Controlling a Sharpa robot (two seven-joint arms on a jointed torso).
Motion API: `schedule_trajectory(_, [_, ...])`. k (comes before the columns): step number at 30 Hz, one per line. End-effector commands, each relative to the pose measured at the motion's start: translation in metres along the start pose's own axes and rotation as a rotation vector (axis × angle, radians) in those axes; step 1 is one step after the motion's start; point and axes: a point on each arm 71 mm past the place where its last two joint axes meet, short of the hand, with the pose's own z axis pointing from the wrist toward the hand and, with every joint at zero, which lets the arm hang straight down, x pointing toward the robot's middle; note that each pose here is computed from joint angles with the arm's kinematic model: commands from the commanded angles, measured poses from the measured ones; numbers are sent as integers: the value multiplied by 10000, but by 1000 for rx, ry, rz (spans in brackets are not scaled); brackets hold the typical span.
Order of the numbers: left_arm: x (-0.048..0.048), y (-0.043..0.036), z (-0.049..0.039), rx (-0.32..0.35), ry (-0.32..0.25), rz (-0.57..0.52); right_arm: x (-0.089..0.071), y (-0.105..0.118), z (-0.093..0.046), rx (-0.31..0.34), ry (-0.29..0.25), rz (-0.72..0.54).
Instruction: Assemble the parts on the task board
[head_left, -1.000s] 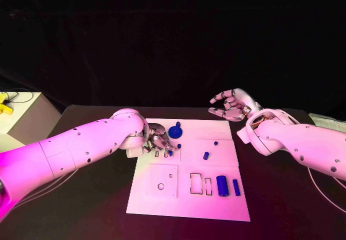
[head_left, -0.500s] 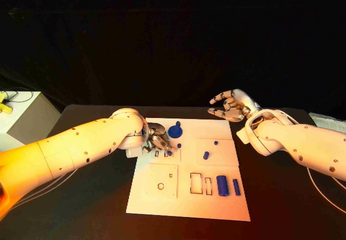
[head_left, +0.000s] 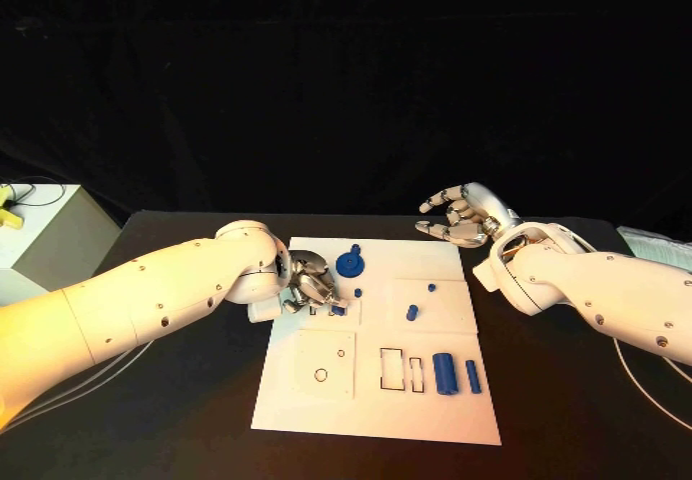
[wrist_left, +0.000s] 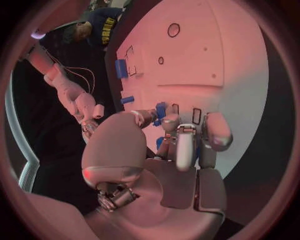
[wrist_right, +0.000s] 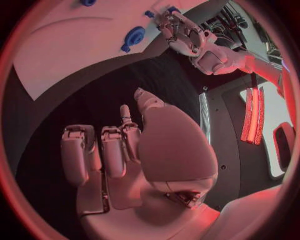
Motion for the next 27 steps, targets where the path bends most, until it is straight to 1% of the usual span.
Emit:
schedule_trajectory(1, [63,26,-15,3,50,-48,17,-12,-7,0,16,-6])
schedule_trajectory(8, [78,50,-104,21,34,-80,19,-38,-23,7,18,-7])
schedule_trajectory(11, [76,67,-144,21,11,-77,15,-48,-29,9,18,-7])
schedule_trajectory(14, [60,87,-183,16,-36,-58,11,-56,-35,11,18,-7])
schedule_trajectory(19, [27,107,-222,1,-113,-5,8,-67,-43,12,17,-7])
schedule_trajectory(22, [17,94,-234,0,-151,20,10,-69,-46,12,18,-7])
schedule_trajectory(27, [27,65,-261,7,-189,47,19,-78,-54,14,20,-6])
